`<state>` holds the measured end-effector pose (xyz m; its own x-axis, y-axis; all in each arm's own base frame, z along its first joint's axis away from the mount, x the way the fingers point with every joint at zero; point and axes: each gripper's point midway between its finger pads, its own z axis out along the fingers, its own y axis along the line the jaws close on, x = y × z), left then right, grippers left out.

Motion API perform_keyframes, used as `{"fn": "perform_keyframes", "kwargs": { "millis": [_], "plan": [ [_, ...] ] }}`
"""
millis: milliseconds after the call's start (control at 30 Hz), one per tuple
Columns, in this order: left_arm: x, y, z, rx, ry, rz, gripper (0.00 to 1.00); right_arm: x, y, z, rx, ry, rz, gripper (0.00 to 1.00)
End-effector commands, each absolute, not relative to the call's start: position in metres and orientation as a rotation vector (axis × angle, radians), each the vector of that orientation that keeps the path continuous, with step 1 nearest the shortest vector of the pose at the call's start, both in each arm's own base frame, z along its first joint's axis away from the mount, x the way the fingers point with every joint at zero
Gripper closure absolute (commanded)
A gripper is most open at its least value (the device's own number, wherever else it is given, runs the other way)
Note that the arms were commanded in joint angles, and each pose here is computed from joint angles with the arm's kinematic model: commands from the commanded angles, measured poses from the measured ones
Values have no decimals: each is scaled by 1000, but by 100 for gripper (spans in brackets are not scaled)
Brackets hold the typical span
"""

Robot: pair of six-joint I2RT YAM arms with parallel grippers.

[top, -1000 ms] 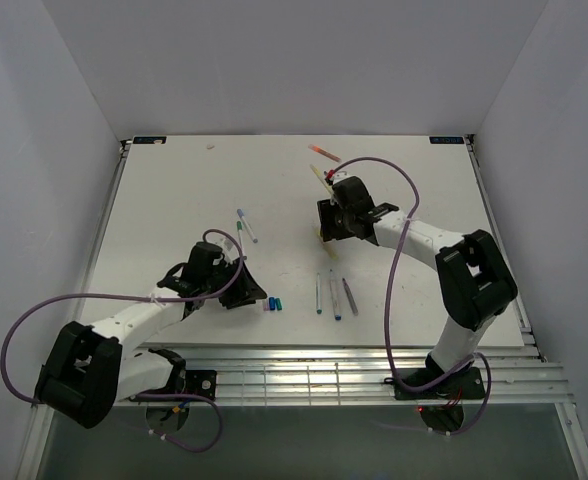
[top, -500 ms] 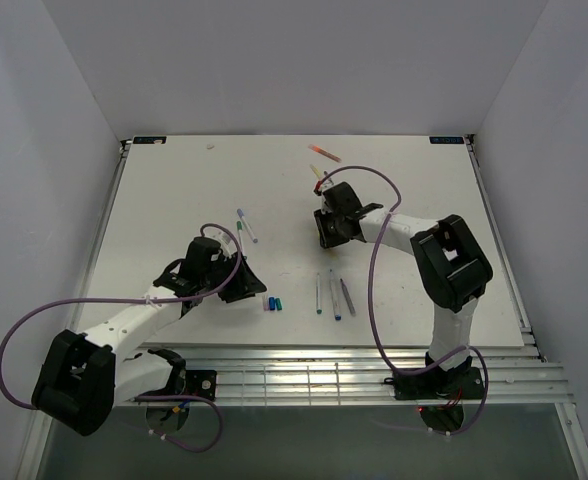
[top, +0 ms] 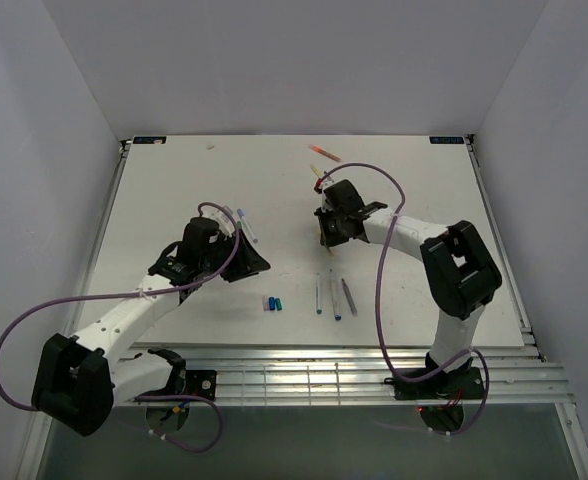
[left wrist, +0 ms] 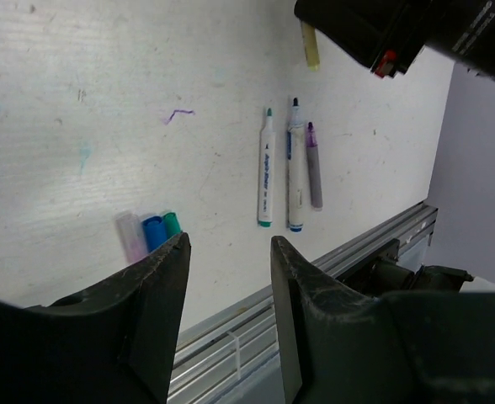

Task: Open the pen caps

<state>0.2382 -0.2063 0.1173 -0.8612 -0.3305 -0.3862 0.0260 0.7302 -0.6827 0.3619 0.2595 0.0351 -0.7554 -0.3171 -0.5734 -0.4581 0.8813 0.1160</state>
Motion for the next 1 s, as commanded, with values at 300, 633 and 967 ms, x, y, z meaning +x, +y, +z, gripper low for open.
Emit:
{"fn": "perform_keyframes", "kwargs": {
  "millis": [300,633,967],
  "plan": [
    [266,-229,186,-213,2278,-1113,46,261,336,145,-524,2273,927,92],
    [267,-227,182,-210,2279,-1091,38,221,356,172,-546,2194,1044,92],
    [272,-232,169,-227,2302,-1107,40,210,376,176,-566,2154,1131,92]
  ]
}}
